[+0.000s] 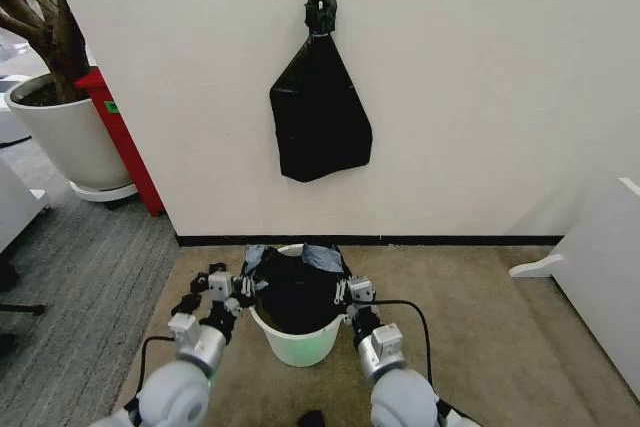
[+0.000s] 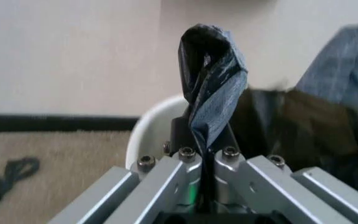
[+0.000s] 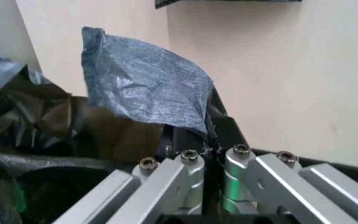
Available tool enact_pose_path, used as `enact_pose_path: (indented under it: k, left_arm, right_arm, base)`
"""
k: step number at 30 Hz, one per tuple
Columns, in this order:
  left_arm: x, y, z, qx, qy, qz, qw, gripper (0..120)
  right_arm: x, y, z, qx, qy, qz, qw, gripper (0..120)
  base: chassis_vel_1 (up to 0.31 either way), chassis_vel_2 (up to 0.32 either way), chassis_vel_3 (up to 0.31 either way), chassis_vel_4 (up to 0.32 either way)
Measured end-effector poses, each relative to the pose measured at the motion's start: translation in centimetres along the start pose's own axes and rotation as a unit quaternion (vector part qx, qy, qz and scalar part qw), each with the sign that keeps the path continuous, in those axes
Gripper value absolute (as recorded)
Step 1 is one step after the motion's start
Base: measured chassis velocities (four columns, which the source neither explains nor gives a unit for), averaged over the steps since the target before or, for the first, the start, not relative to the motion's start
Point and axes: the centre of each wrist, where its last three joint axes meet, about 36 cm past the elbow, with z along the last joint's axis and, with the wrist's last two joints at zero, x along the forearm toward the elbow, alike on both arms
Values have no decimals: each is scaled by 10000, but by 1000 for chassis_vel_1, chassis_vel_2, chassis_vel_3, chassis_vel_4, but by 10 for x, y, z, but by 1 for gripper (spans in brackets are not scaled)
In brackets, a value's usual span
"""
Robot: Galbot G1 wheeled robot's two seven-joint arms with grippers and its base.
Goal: Place the garbage bag over the trash bin.
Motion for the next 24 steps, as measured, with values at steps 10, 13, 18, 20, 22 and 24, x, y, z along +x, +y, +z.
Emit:
enact_pose_path:
  k: [10,13,18,20,22,24]
  left_arm:
    - [37,-13,10,-36,540,-160,9984,0]
    - [44,-16,10,-51,686,-194,9974,0]
    - [51,-19,8,-72,881,-312,9956,0]
    - [52,-22,4,-55,986,-367,9944,0]
    - [53,-24,1,-43,1052,-419,9936,0]
    - [53,-24,0,-54,1065,-439,9933,0]
  right_arm:
    - [23,1,-4,1,460,49,9989,0]
    - [29,-1,-5,17,723,92,9973,0]
    - [33,-3,-3,31,1050,172,9943,0]
    - [33,-3,-4,47,1136,201,9933,0]
    - [33,-4,-7,42,1254,217,9919,0]
    - [33,-4,-8,48,1304,221,9912,0]
  base:
    - [0,0,0,0]
    - [0,0,0,0]
    - [0,0,0,0]
    - [0,0,0,0]
    - [0,0,0,0]
    - [0,0,0,0]
